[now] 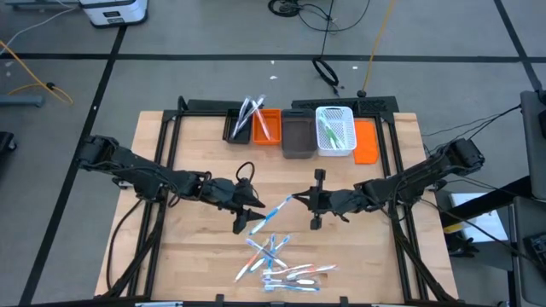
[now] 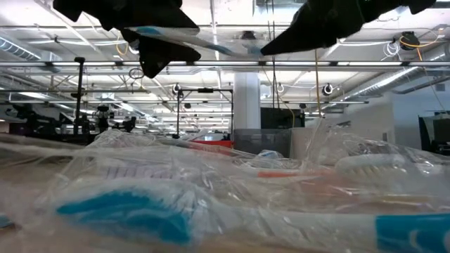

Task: Pick & Place Toothbrushes
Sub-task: Put the blue toothbrush into the black bin

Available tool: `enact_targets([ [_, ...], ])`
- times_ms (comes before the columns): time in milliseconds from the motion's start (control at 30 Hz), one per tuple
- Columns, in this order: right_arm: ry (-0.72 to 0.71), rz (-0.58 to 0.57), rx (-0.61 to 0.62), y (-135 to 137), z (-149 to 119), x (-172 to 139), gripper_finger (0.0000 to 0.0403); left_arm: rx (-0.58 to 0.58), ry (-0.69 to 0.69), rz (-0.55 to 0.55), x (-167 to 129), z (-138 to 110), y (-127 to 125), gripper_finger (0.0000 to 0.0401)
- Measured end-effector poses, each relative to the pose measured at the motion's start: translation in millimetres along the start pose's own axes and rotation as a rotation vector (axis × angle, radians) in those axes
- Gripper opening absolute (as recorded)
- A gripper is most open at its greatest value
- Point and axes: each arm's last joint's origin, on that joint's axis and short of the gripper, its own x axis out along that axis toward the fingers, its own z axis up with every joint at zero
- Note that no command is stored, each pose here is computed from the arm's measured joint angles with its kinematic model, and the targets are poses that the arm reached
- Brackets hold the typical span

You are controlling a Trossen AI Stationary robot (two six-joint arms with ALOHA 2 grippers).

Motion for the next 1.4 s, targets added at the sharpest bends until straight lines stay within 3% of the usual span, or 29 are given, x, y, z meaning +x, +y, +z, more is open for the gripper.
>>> enact_targets([
  [567,-0.078,-0.051,-0.026,-10.0,7.9,4.3,0.0000,0.005,-0.016,-0.015,1.4,1.2,-0.8,0.0188],
  [867,-0.033,-0.047,-0.034,-11.0,2.3,7.2,0.0000,-0.020,-0.050,0.032,1.9,5.9,7.3,0.0188],
  [1167,-0.051,-0.047,-0.038,-9.8,4.4,6.2,0.0000,-0.041,-0.066,0.012,1.7,9.1,9.0,0.0188],
  [1400,0.012,-0.027,-0.012,-7.4,-2.4,5.9,0.0000,-0.045,-0.106,0.014,1.4,13.6,10.9,0.0188],
])
